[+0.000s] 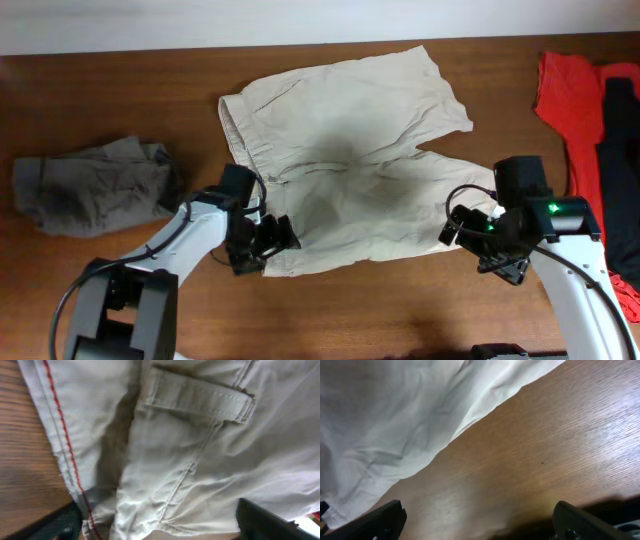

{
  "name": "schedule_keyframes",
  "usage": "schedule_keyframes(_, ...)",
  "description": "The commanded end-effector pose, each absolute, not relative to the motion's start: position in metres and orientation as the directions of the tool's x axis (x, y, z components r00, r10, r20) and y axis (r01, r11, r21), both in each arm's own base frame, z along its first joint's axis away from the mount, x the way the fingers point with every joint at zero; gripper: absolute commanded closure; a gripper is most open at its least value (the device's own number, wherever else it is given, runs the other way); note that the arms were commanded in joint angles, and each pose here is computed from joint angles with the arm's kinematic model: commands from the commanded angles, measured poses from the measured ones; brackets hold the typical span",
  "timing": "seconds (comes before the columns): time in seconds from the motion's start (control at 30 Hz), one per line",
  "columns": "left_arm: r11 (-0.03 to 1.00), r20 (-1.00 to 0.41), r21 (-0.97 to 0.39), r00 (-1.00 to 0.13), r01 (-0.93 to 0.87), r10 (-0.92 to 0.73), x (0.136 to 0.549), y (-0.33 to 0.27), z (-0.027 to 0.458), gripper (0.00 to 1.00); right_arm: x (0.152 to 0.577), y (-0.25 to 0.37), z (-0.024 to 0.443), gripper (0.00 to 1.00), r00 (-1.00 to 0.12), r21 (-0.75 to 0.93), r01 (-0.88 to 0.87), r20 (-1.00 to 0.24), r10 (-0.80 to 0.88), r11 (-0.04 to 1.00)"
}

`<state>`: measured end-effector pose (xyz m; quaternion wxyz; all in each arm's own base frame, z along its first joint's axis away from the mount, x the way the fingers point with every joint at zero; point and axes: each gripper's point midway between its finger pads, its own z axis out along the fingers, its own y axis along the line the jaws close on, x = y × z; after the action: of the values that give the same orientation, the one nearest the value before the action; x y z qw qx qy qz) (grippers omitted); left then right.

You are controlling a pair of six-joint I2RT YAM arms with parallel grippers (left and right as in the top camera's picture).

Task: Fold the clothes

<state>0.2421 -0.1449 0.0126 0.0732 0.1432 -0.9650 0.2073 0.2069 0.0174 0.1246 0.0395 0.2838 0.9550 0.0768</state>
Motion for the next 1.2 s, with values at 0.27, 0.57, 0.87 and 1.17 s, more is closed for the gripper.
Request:
schedule_keyframes(0.27, 0.891, 0.202, -0.416, -0.973, -0.185, -0.108, 0.229, -0.178, 0.013, 1.00, 0.211, 0.004, 0.122, 0.01, -0.836, 0.101, 0.532, -0.092, 0.541, 0.840)
schedule_keyframes(0.57, 0.913, 0.214, -0.344, -0.965, -0.220, -0.152, 0.223, -0.128, 0.028, 1.00, 0.215, -0.016, 0.122, 0.01, -0.788, 0.054, 0.597, -0.146, 0.598, 0.800)
schedule_keyframes(0.87, 0.932, 0.091, -0.234, -0.960, -0.278, -0.264, 0.232, -0.065, 0.049, 1.00, 0.211, -0.028, 0.100, 0.01, -0.755, 0.031, 0.654, -0.037, 0.655, 0.756)
schedule_keyframes(1.17, 0.931, 0.034, -0.146, -0.943, -0.334, -0.332, 0.240, -0.031, 0.048, 1.00, 0.209, 0.007, 0.043, 0.01, -0.812, 0.105, 0.558, 0.273, 0.516, 0.823)
